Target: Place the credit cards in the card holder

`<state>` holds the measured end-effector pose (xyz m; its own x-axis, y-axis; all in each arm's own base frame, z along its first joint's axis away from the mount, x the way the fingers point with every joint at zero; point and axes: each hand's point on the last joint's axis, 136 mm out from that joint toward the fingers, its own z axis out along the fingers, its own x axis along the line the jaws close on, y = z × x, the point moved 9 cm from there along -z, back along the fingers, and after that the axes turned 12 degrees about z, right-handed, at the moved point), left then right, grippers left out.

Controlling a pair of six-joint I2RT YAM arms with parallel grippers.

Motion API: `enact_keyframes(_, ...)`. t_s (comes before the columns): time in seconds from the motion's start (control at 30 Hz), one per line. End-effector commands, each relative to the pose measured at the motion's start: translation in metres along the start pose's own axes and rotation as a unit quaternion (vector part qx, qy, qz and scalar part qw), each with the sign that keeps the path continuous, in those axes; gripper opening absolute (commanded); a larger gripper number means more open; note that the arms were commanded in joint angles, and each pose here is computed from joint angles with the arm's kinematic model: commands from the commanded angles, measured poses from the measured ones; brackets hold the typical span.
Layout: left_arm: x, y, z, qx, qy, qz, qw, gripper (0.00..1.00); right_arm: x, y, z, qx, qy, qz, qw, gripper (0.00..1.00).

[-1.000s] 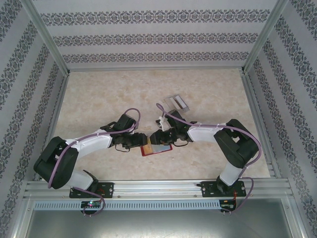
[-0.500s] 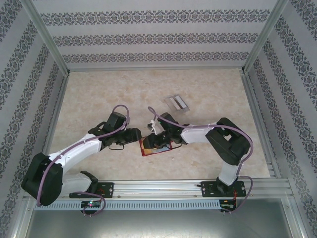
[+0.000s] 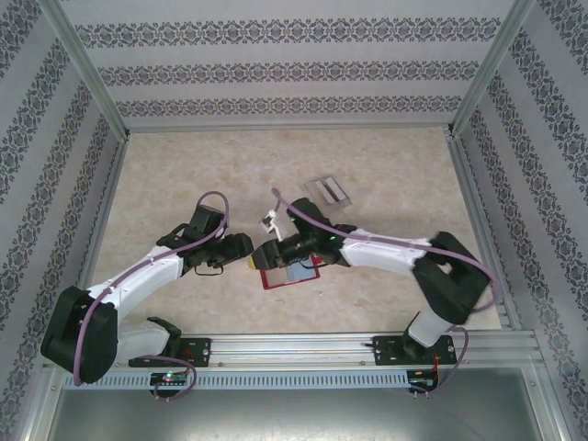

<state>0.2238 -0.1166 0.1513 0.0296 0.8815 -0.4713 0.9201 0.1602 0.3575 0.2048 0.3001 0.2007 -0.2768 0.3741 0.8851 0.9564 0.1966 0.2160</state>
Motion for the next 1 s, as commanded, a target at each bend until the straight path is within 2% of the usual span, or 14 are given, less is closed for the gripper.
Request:
enact_keyframes(0.0, -0.004, 0.008, -0.004, 0.000, -0.007, 0.003, 1.000, 0.64, 0.000, 0.005, -0.047, -0.083, -0.037, -0.028, 0.995, 0.46)
enact_keyframes(0.07, -0.005, 0.008, -0.002, 0.001, -0.016, 0.003, 1.000, 0.64, -0.014, 0.006, -0.074, -0.134, -0.108, -0.017, 0.985, 0.47)
enact_keyframes(0.2, -0.004, 0.008, -0.003, 0.002, -0.006, 0.011, 1.000, 0.65, -0.034, 0.017, -0.123, -0.209, -0.286, -0.037, 0.935, 0.52)
enact_keyframes(0.33, -0.003, 0.008, -0.011, -0.008, 0.011, 0.014, 1.000, 0.73, -0.035, 0.039, -0.153, -0.278, -0.407, -0.077, 0.867, 0.68)
enact_keyframes(0.37, -0.004, 0.009, -0.013, -0.015, 0.013, 0.015, 1.000, 0.74, -0.040, 0.049, -0.159, -0.303, -0.431, -0.079, 0.846, 0.75)
enact_keyframes(0.43, -0.004, 0.010, -0.018, -0.023, 0.024, 0.021, 0.999, 0.76, -0.050, 0.065, -0.161, -0.286, -0.443, -0.098, 0.844, 0.80)
enact_keyframes(0.5, -0.003, 0.012, -0.027, -0.024, 0.049, 0.028, 0.998, 0.78, -0.060, 0.083, -0.168, -0.272, -0.478, -0.070, 0.832, 0.79)
enact_keyframes(0.57, -0.001, 0.011, -0.033, -0.026, 0.071, 0.036, 0.996, 0.80, -0.070, 0.101, -0.169, -0.240, -0.471, -0.052, 0.847, 0.79)
enact_keyframes(0.63, 0.000, 0.009, -0.038, -0.028, 0.082, 0.041, 0.995, 0.82, -0.079, 0.116, -0.162, -0.198, -0.459, -0.054, 0.865, 0.75)
enact_keyframes(0.77, 0.000, 0.005, -0.042, -0.016, 0.074, 0.041, 0.996, 0.85, -0.091, 0.136, -0.147, -0.151, -0.465, -0.068, 0.870, 0.74)
enact_keyframes(0.87, 0.001, 0.001, -0.042, -0.018, 0.070, 0.041, 0.997, 0.86, -0.099, 0.147, -0.137, -0.121, -0.478, -0.074, 0.867, 0.72)
enact_keyframes(0.97, 0.003, 0.002, -0.043, -0.019, 0.081, 0.043, 0.996, 0.86, -0.105, 0.154, -0.128, -0.101, -0.499, -0.079, 0.857, 0.64)
